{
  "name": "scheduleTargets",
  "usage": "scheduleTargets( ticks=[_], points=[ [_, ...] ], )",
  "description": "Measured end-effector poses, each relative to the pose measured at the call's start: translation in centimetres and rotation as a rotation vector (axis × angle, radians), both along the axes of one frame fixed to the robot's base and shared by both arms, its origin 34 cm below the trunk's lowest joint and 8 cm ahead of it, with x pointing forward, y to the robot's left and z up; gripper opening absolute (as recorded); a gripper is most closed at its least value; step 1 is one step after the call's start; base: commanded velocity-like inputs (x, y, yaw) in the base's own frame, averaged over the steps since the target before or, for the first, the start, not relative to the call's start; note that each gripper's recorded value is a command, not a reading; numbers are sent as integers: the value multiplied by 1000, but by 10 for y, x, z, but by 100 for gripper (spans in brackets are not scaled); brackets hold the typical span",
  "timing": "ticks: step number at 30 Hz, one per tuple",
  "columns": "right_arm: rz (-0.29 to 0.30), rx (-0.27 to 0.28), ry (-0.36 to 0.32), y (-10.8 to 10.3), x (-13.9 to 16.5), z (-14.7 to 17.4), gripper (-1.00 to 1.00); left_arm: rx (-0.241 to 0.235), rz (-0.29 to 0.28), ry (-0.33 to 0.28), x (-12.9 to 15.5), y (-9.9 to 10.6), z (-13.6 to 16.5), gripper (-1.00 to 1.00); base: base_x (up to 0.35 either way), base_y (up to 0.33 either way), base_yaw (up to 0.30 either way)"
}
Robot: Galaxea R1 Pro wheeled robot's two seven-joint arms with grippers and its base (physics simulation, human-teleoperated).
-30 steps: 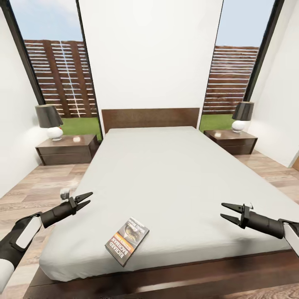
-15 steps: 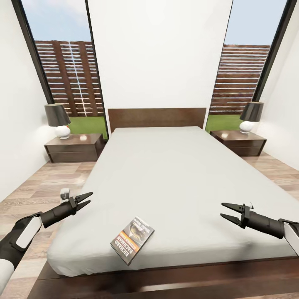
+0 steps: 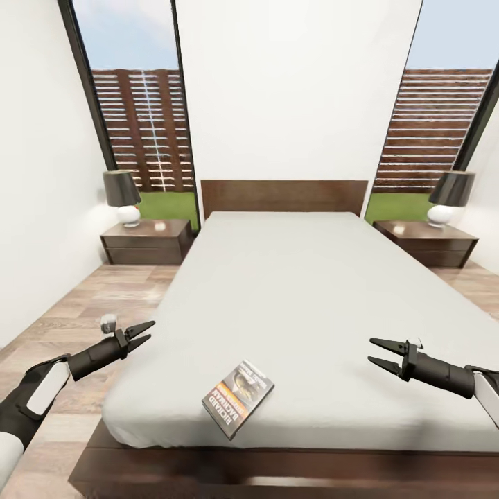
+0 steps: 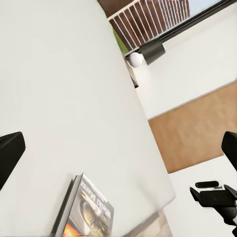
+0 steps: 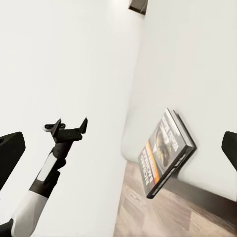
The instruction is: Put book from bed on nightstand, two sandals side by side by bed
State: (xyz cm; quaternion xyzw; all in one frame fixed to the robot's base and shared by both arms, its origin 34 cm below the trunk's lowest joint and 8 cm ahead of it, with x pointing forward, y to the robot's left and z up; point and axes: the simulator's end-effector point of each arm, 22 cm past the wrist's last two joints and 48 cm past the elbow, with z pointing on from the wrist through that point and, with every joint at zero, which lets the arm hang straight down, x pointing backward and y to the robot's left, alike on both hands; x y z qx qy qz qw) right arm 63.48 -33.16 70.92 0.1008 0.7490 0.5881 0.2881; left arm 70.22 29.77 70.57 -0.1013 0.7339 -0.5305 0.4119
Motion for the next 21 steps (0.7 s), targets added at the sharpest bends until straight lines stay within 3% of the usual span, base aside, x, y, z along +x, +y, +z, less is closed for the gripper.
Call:
scheduleTargets(
  ticks=[8,17,21],
  points=[
    [-2,-1,7,0,0,-4,100,-5,12,34,-2,4,-14,100,-117,0,248],
    [-23,9,45,-7,-2,-16,100,-7,15,42,-2,5,-17,100,-322,0,35],
    [-26,9,50,-8,-3,-17,100,-8,16,42,-2,5,-17,100,-118,0,1]
  ],
)
